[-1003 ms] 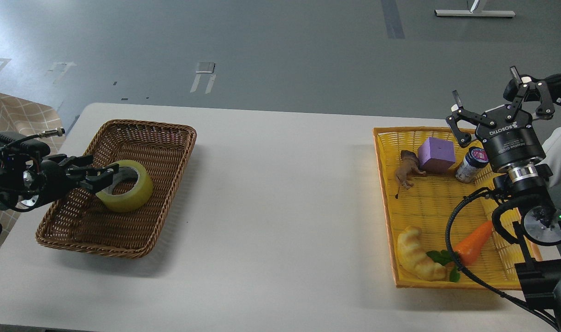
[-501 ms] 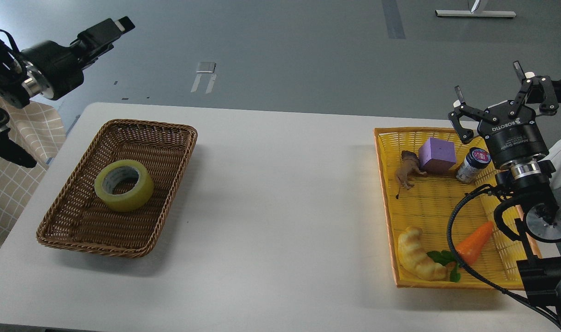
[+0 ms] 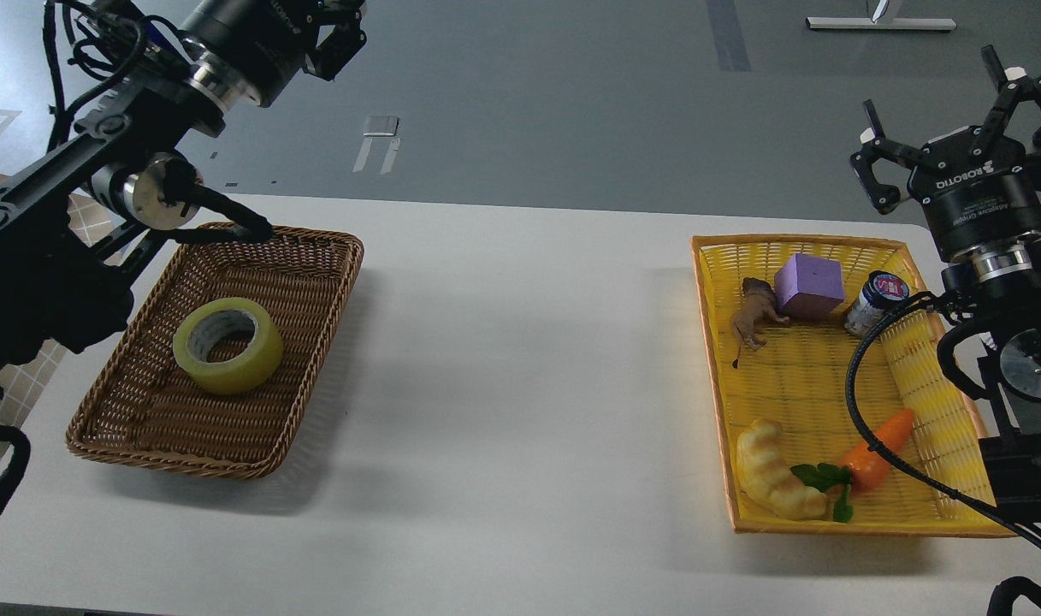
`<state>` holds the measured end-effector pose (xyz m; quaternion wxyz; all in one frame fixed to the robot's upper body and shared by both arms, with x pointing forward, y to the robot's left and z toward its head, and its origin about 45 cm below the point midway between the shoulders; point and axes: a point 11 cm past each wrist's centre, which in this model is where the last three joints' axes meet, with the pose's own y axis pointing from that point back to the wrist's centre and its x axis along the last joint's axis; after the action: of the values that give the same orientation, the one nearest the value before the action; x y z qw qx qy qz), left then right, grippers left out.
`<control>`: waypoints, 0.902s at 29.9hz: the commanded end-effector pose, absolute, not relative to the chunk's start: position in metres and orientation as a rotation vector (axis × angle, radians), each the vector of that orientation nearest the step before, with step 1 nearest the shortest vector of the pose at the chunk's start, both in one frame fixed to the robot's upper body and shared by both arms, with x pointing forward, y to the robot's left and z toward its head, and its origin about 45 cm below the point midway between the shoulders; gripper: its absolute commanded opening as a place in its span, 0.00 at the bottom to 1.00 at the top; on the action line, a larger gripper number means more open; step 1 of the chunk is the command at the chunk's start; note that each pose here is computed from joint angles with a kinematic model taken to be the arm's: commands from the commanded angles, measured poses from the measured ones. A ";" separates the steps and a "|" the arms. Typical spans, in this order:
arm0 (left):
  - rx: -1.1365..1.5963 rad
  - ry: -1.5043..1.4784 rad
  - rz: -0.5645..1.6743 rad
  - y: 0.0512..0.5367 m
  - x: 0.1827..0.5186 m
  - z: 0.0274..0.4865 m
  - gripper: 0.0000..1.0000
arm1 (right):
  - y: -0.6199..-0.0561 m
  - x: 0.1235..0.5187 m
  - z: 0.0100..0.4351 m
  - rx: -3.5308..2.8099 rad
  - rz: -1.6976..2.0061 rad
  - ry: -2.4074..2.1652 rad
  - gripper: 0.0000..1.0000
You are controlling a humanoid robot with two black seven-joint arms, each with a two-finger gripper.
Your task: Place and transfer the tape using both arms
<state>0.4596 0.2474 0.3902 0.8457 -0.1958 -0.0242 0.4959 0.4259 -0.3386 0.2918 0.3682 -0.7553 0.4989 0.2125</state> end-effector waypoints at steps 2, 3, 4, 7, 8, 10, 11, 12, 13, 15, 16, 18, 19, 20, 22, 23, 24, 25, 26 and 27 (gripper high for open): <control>-0.541 0.050 0.988 0.226 0.456 0.381 0.98 | -0.331 0.434 0.308 -1.978 0.516 1.252 1.00; -0.568 0.084 0.970 0.220 0.453 0.373 0.98 | -0.329 0.436 0.311 -1.982 0.512 1.244 1.00; -0.600 0.115 0.962 0.218 0.451 0.367 0.98 | -0.328 0.437 0.315 -1.983 0.506 1.234 1.00; -0.665 0.179 0.955 0.218 0.445 0.352 0.98 | -0.325 0.440 0.320 -1.989 0.499 1.222 1.00; -0.675 0.194 0.955 0.219 0.443 0.347 0.98 | -0.324 0.440 0.321 -1.991 0.497 1.219 1.00; -0.702 0.235 0.946 0.219 0.438 0.333 0.98 | -0.324 0.441 0.322 -1.991 0.495 1.218 1.00; -0.709 0.256 0.940 0.218 0.434 0.325 0.98 | -0.323 0.442 0.323 -1.992 0.494 1.217 1.00; -0.710 0.262 0.935 0.218 0.433 0.322 0.98 | -0.322 0.442 0.324 -1.992 0.494 1.214 1.00; -0.708 0.269 0.934 0.219 0.431 0.319 0.98 | -0.322 0.442 0.323 -1.991 0.496 1.214 1.00; -0.710 0.281 0.928 0.221 0.428 0.312 0.98 | -0.322 0.444 0.318 -1.986 0.515 1.226 1.00; -0.713 0.284 0.928 0.223 0.428 0.311 0.98 | -0.320 0.445 0.315 -1.994 0.522 1.230 1.00; -0.747 0.285 0.929 0.229 0.428 0.315 0.98 | -0.313 0.445 0.308 -2.005 0.545 1.227 1.00; -0.747 0.285 0.929 0.229 0.428 0.315 0.98 | -0.313 0.445 0.308 -2.005 0.545 1.227 1.00; -0.766 0.291 0.935 0.233 0.428 0.317 0.98 | -0.309 0.445 0.308 -2.012 0.546 1.217 1.00; -0.773 0.301 0.941 0.235 0.428 0.315 0.98 | -0.305 0.445 0.306 -2.013 0.553 1.213 1.00; -0.774 0.307 0.941 0.235 0.428 0.314 0.98 | -0.304 0.445 0.306 -2.014 0.555 1.211 1.00; -0.778 0.310 0.945 0.235 0.429 0.313 0.98 | -0.304 0.445 0.307 -2.012 0.553 1.210 1.00; -0.778 0.311 0.945 0.235 0.429 0.313 0.98 | -0.304 0.445 0.307 -2.012 0.552 1.210 1.00; -0.778 0.311 0.947 0.235 0.429 0.313 0.98 | -0.303 0.445 0.307 -2.009 0.554 1.205 1.00; -0.778 0.311 0.947 0.235 0.429 0.313 0.98 | -0.301 0.445 0.307 -2.008 0.557 1.200 1.00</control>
<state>0.4288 0.2352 0.3133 0.8081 -0.3626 0.1442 0.4414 0.4452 -0.3043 0.3067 0.3568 -0.7792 0.4686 0.2141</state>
